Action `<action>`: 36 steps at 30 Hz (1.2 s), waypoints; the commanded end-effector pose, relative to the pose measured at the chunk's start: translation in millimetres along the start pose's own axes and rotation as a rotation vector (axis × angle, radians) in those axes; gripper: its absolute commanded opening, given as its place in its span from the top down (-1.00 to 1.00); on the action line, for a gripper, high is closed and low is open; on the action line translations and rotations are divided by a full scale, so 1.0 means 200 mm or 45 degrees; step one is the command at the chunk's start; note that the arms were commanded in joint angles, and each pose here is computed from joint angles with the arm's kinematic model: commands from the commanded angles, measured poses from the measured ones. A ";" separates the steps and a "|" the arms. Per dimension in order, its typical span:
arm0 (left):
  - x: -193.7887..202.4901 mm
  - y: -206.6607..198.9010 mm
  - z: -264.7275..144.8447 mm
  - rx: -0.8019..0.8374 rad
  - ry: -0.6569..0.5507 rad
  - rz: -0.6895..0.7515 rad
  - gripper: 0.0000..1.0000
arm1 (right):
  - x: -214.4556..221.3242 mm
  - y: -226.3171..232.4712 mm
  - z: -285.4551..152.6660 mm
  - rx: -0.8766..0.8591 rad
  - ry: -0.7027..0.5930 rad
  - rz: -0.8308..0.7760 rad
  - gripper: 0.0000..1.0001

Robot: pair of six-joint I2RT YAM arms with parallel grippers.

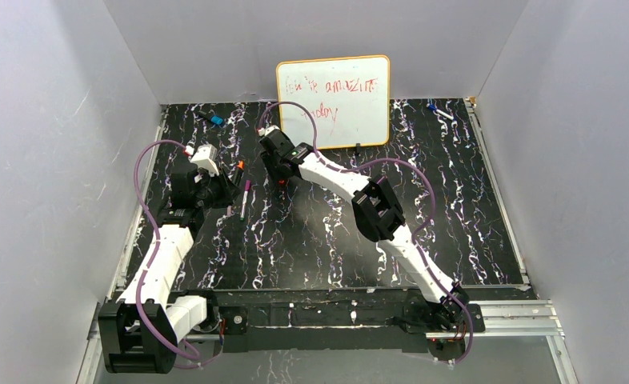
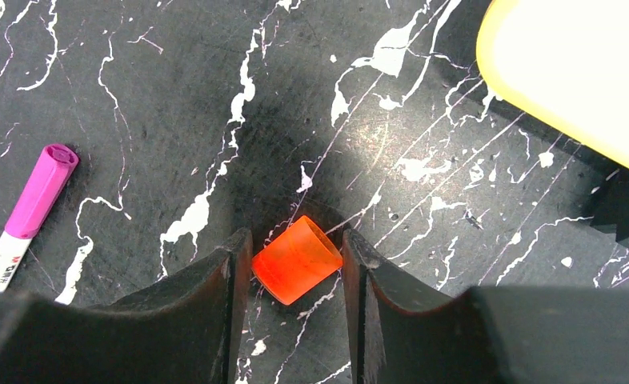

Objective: Insert the pens into the pen caps

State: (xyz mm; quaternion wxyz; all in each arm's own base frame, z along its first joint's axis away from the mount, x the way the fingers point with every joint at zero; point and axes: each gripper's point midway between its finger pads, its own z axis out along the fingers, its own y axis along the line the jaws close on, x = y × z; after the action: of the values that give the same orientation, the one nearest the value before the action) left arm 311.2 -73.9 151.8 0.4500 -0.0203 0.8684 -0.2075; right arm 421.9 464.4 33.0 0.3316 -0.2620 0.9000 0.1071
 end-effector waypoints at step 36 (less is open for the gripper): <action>-0.07 -0.07 -0.04 0.047 -0.054 0.042 1.00 | 0.29 -0.93 -0.48 0.940 -0.069 1.398 0.26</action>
State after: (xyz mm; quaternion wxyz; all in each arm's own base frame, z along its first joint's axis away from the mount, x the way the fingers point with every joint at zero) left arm 310.5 -76.8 151.8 0.4496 -0.0138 0.8684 -0.2086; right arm 439.3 269.6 60.4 0.3157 0.2788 0.9066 -0.0266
